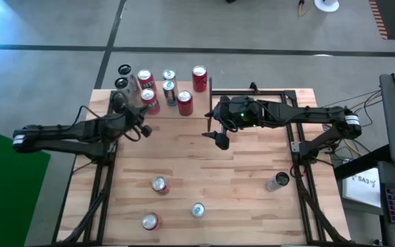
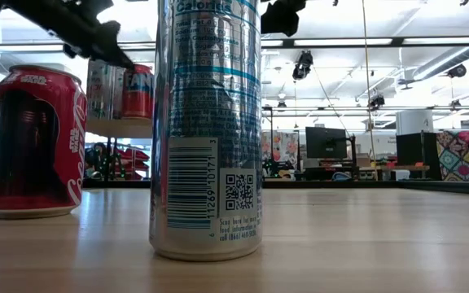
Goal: Place canned beverage on shelf
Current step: Put the red soda can on the shelf aligned with the other red soda cans
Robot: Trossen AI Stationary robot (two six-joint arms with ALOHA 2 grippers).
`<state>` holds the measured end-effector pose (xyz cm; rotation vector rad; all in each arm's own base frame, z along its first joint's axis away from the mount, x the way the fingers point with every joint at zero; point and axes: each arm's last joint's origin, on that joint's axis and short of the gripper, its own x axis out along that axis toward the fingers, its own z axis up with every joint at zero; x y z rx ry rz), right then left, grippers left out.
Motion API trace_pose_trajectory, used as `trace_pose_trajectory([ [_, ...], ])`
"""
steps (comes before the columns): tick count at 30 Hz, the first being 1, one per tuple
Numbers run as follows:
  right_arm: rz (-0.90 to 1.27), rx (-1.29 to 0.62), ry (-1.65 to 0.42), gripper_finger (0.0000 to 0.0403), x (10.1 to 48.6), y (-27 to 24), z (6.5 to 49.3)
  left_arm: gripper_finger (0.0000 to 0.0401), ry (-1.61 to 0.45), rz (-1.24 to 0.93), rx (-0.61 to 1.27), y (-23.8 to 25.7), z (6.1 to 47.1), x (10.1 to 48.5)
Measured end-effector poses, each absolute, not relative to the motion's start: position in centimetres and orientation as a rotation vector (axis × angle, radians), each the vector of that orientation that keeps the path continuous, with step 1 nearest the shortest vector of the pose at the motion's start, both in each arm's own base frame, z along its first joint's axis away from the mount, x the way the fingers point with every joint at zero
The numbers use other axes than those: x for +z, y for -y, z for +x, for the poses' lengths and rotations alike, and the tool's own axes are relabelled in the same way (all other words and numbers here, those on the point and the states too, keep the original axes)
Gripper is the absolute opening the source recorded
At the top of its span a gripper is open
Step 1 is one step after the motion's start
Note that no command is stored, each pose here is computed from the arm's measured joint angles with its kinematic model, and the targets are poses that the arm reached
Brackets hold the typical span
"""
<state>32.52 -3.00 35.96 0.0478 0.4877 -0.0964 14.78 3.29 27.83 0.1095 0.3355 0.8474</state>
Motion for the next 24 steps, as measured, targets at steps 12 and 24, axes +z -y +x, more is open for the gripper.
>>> trace_pose_trajectory([
  [12, 0.038, -0.096, -0.497, 0.0359, 35.9, 3.0, 32.4, 0.0, -0.285, 0.19, 0.719, -3.4, 15.1, 33.3],
  [24, 0.082, -0.181, -0.494, 0.0359, 38.3, 5.4, 29.7, 0.0, -0.675, 0.19, 0.651, -6.1, 15.9, 38.8],
])
